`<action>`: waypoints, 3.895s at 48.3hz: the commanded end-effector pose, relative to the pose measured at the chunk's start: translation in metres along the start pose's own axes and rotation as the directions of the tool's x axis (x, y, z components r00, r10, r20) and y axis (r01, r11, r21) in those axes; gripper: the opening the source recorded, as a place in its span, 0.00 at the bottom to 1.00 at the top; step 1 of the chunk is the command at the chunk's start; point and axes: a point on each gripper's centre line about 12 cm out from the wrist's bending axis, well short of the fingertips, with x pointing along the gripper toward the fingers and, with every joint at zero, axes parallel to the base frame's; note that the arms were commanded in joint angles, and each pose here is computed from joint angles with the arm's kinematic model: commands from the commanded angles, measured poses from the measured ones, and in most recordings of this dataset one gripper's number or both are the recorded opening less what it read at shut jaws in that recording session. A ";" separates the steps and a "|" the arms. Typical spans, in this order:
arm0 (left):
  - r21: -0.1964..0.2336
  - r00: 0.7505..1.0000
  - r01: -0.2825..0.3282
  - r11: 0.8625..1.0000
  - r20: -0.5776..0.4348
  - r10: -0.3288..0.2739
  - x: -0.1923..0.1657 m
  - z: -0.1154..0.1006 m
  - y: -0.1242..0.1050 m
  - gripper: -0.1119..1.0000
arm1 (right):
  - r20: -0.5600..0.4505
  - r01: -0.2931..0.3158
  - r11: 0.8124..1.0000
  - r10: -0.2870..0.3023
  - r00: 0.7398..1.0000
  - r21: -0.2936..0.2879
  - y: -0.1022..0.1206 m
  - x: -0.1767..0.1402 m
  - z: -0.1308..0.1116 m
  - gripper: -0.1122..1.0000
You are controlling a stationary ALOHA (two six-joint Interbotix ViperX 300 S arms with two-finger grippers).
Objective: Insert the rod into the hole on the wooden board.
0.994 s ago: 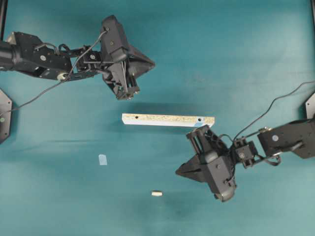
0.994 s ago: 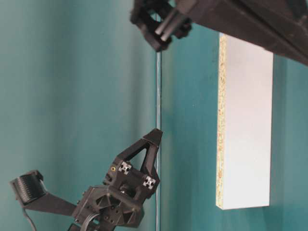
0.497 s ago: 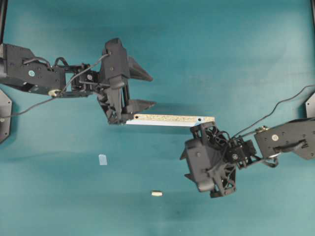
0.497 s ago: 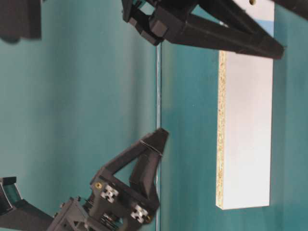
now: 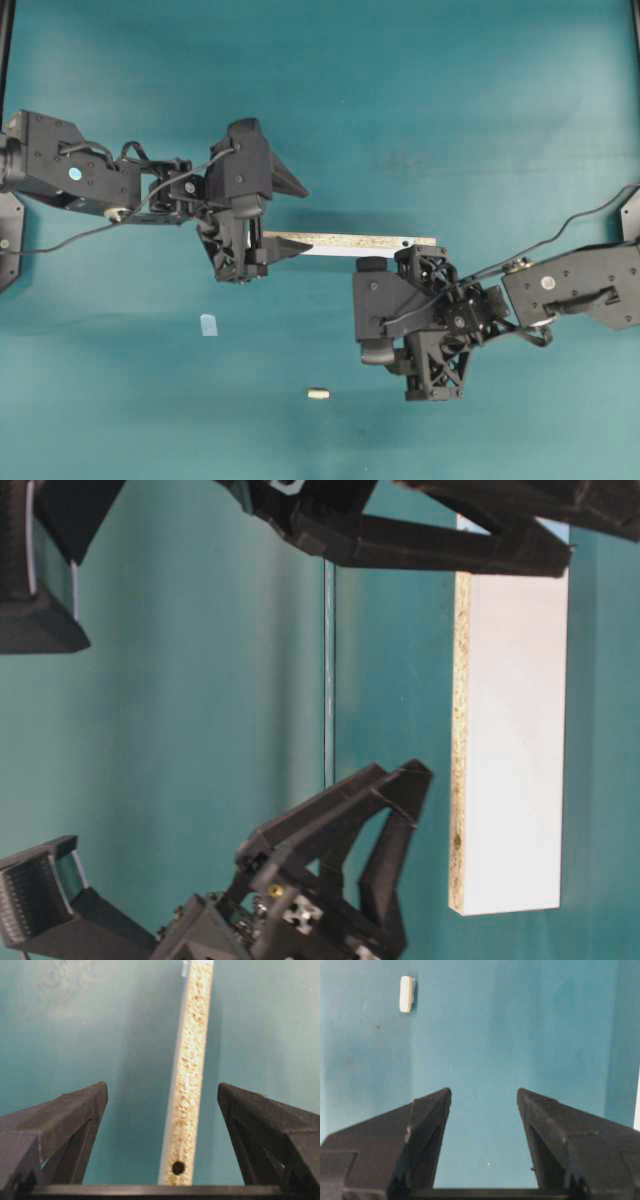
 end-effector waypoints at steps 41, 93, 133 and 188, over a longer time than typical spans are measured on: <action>0.011 0.999 0.009 1.000 -0.041 -0.009 -0.001 -0.023 -0.004 0.98 | -0.117 0.083 0.995 -0.075 0.990 0.061 0.019 0.016 0.038 0.69; 0.032 1.000 0.005 0.999 0.018 -0.006 0.020 -0.033 -0.003 0.99 | -0.207 0.098 0.992 -0.081 0.975 0.077 0.053 0.062 0.064 0.69; 0.034 1.000 0.010 0.999 0.001 -0.010 0.018 -0.040 -0.005 0.98 | -0.221 0.089 0.994 -0.074 0.972 0.056 0.069 0.094 0.058 0.69; 0.036 1.000 0.009 0.999 -0.004 -0.009 0.017 -0.042 -0.005 0.99 | -0.217 0.083 0.995 -0.070 0.974 0.055 0.069 0.105 0.054 0.66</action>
